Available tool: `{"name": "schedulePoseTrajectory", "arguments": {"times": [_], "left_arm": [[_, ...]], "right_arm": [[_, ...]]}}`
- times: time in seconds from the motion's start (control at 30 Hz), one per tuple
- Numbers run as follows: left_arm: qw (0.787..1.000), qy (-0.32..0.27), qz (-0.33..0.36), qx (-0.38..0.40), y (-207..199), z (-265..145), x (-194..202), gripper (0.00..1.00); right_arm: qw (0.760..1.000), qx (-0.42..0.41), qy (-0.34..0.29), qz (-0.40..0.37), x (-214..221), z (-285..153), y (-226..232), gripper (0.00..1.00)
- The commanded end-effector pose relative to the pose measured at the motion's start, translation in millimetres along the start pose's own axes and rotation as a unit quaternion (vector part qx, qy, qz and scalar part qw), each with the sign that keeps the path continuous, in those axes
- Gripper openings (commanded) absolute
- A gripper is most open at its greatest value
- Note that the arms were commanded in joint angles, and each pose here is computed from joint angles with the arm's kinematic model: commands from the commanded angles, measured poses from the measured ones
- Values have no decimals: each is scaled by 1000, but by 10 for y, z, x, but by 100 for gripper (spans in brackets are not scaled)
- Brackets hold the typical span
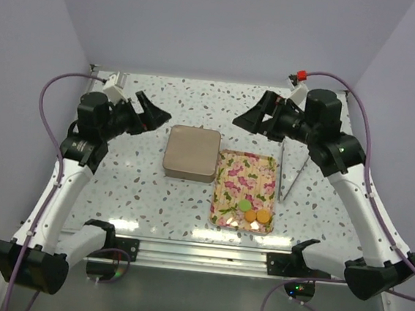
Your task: Pack the cookies
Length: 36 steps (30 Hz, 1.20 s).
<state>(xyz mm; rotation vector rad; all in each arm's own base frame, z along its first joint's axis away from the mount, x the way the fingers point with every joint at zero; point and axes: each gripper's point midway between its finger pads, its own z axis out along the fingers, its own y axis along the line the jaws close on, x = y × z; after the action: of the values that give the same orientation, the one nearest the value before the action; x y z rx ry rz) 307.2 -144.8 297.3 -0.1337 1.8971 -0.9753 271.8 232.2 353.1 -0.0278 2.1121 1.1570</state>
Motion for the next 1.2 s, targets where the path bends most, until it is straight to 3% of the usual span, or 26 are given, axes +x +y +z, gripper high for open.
{"name": "schedulePoseTrajectory", "arguments": {"times": [0.0, 0.03, 0.07, 0.1, 0.2, 0.23, 0.27, 0.3, 0.33, 0.37, 0.4, 0.47, 0.5, 0.53, 0.6, 0.63, 0.67, 0.7, 0.73, 0.83, 0.87, 0.9, 1.03, 1.13, 1.17], "left_arm": [[985, -91, 70, -125, -92, -386, -714, 100], [985, -119, 113, -54, -338, -383, -920, 100], [987, -97, 126, 16, -513, -306, -825, 100], [991, -63, 118, 25, -539, -278, -715, 100], [980, -71, 104, -153, -210, -285, -917, 100], [983, -106, 137, -62, -544, -230, -1056, 100], [987, -70, 137, 44, -663, -266, -767, 100], [985, -104, 132, 48, -640, -289, -873, 100], [989, -103, 102, -18, -373, -272, -851, 100], [984, -112, 92, -102, -121, -280, -987, 100], [953, -153, 73, -250, 371, -460, -1155, 100], [914, -160, 68, -366, 836, -741, -1005, 100], [889, -231, 78, -388, 919, -865, -1187, 100], [875, -212, 102, -423, 1320, -864, -845, 100], [851, -325, 124, -395, 1263, -1087, -970, 100], [844, -345, 124, -391, 1340, -1121, -895, 100], [847, -330, 132, -396, 1600, -1089, -562, 100], [845, -358, 139, -372, 1582, -1062, -576, 100], [850, -333, 147, -380, 1822, -982, -286, 100], [847, -335, 141, -388, 2023, -910, -140, 100], [845, -311, 157, -407, 2183, -872, -4, 100], [840, -329, 167, -398, 2151, -857, -74, 100], [829, -290, 224, -422, 2403, -752, 81, 100], [841, -249, 256, -406, 2548, -560, 286, 100], [842, -259, 266, -391, 2501, -520, 247, 100]], "right_arm": [[990, 121, 13, -72, 82, -93, -276, 99], [994, 77, 30, -73, 133, -136, -135, 99], [996, 60, 9, -62, -15, -177, -133, 99], [996, 53, -6, -65, -104, -252, -45, 99], [990, 115, -9, -76, -107, -349, -190, 99], [993, 100, 4, -69, -28, -322, -201, 99], [998, -33, 22, -55, -19, -277, 187, 99], [996, -72, 28, -34, 16, -222, 242, 99], [998, -59, 25, -13, 28, -138, 144, 99], [998, 5, 54, -17, 216, -161, -59, 99], [989, 142, 2, -43, 57, -210, -478, 99], [975, 201, 3, -96, 30, -452, -564, 99], [971, 211, -15, -116, -40, -523, -576, 99], [969, 200, -32, -142, -72, -647, -510, 99], [970, 172, -54, -162, -78, -658, -444, 99], [970, 160, -67, -169, -85, -688, -400, 99], [970, 140, -93, -176, -136, -753, -297, 99], [971, 141, -95, -168, -98, -753, -333, 99], [973, 145, -106, -147, -105, -762, -343, 99], [974, 161, -117, -107, -52, -772, -442, 99], [976, 153, -121, -101, -42, -767, -427, 99], [976, 147, -121, -101, 2, -785, -429, 99], [977, 147, -121, -95, 31, -792, -439, 99], [973, 182, -89, -109, 63, -754, -573, 99], [970, 195, -89, -114, 36, -731, -628, 98]]}}
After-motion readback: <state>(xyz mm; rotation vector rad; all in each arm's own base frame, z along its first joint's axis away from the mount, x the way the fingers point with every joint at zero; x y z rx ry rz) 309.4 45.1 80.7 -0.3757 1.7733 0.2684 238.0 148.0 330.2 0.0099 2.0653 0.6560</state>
